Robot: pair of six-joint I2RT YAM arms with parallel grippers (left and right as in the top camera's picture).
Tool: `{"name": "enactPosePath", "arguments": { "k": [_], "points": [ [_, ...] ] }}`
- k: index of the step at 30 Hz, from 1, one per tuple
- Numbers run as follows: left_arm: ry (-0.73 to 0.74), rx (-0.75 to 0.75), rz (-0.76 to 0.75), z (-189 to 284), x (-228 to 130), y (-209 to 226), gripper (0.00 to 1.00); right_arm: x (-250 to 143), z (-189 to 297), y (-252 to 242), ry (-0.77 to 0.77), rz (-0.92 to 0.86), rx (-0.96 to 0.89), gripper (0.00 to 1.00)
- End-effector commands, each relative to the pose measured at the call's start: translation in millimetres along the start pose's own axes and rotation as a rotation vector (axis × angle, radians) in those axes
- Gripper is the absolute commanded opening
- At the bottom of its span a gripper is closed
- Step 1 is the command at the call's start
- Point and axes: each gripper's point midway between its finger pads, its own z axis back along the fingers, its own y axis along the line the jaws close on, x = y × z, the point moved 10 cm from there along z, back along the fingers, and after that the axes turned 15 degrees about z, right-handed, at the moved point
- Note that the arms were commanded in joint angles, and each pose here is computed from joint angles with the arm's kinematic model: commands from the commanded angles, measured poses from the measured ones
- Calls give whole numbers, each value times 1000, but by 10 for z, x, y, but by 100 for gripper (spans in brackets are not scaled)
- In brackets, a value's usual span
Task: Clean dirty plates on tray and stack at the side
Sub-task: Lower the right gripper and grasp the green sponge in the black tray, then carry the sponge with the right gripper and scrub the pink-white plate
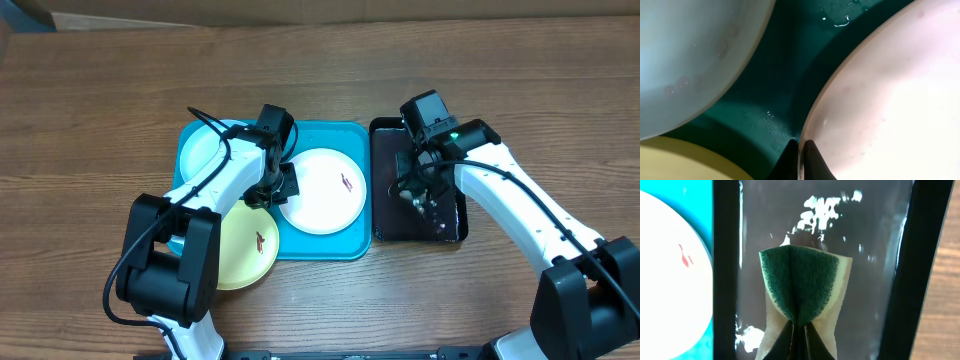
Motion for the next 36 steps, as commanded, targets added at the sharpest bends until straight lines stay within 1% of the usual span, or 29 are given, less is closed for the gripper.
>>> {"name": "enactPosePath", "arguments": {
  "k": [1,2,5,10,15,20,27,31,36],
  "points": [
    [-23,52,31,-53,1,49,4,5,30,6,-9,-19,-5,4],
    [-25,58,41,-54,2,55,4,14,31,-8,-16,-41,-26,4],
    [-30,74,71,-53,-1,72,4,97,110,-34,-52,-35,-58,4],
    [-39,99,110,-50,-4,97,4,234,356,-12,-88,-37,-19,4],
    [-42,103,134,-56,-7,105,4,240,364,6,-78,-35,3,4],
    [-42,101,122,-56,-5,102,4,331,330,174,-127,64,126,4],
    [-42,100,113,-58,-6,99,4,439,245,555,-191,155,172,4],
    [-42,101,112,-58,-6,100,4,441,65,807,-176,215,125,4],
    [-41,101,102,-58,-7,100,4,440,-198,982,-157,265,5,4]
  ]
}}
